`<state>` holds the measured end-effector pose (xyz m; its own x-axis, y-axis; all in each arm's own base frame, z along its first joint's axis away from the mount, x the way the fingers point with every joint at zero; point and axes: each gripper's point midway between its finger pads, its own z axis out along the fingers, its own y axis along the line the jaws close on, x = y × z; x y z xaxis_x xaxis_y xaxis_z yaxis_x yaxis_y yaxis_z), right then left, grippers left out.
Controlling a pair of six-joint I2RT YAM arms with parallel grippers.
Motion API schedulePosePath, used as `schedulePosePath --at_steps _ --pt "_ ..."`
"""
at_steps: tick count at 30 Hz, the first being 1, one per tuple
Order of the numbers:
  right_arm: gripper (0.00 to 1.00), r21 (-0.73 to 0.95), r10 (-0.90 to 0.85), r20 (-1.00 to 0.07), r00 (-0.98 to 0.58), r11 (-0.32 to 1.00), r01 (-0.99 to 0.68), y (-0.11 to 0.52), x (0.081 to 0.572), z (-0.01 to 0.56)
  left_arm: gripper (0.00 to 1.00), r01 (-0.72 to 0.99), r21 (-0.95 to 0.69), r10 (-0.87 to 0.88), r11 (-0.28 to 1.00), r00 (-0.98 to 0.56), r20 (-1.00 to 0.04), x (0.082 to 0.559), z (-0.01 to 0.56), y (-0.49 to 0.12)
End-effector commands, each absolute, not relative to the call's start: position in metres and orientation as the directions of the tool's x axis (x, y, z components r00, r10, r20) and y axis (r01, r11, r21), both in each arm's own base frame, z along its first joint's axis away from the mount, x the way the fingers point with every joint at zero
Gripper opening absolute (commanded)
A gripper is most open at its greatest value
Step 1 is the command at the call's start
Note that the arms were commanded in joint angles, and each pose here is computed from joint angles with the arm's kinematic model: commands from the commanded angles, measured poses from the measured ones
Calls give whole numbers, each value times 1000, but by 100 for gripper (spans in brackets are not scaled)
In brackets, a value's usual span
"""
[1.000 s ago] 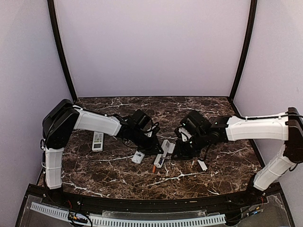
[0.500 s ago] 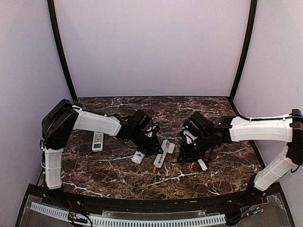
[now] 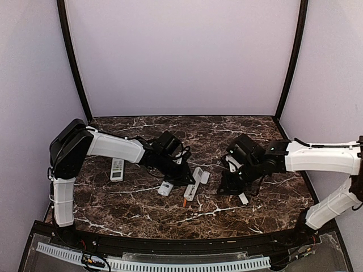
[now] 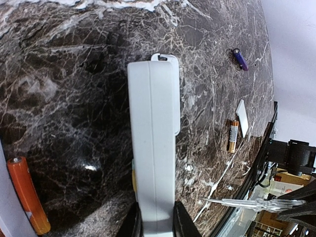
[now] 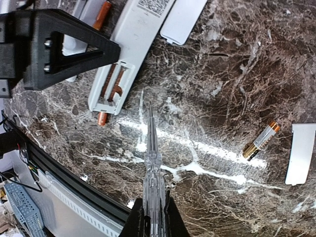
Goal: Unload the batteries from the remote control
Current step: Remove the battery from the remote control.
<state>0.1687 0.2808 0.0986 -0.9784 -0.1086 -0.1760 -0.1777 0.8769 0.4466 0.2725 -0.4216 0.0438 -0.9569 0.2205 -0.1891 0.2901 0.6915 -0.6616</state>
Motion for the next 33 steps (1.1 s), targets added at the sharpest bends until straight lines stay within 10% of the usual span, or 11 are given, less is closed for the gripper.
schedulePosePath --at_steps 1,12,33 --pt "0 459 -84 -260 -962 866 -200 277 177 119 12 275 -657 212 702 -961 -176 267 47 -412" --pt "0 470 -2 -334 -943 867 -168 260 203 130 53 318 -607 217 729 -947 -235 270 57 -400" --pt "0 576 141 -459 -877 799 -172 237 237 140 68 405 -366 206 838 -855 -475 299 113 -344"
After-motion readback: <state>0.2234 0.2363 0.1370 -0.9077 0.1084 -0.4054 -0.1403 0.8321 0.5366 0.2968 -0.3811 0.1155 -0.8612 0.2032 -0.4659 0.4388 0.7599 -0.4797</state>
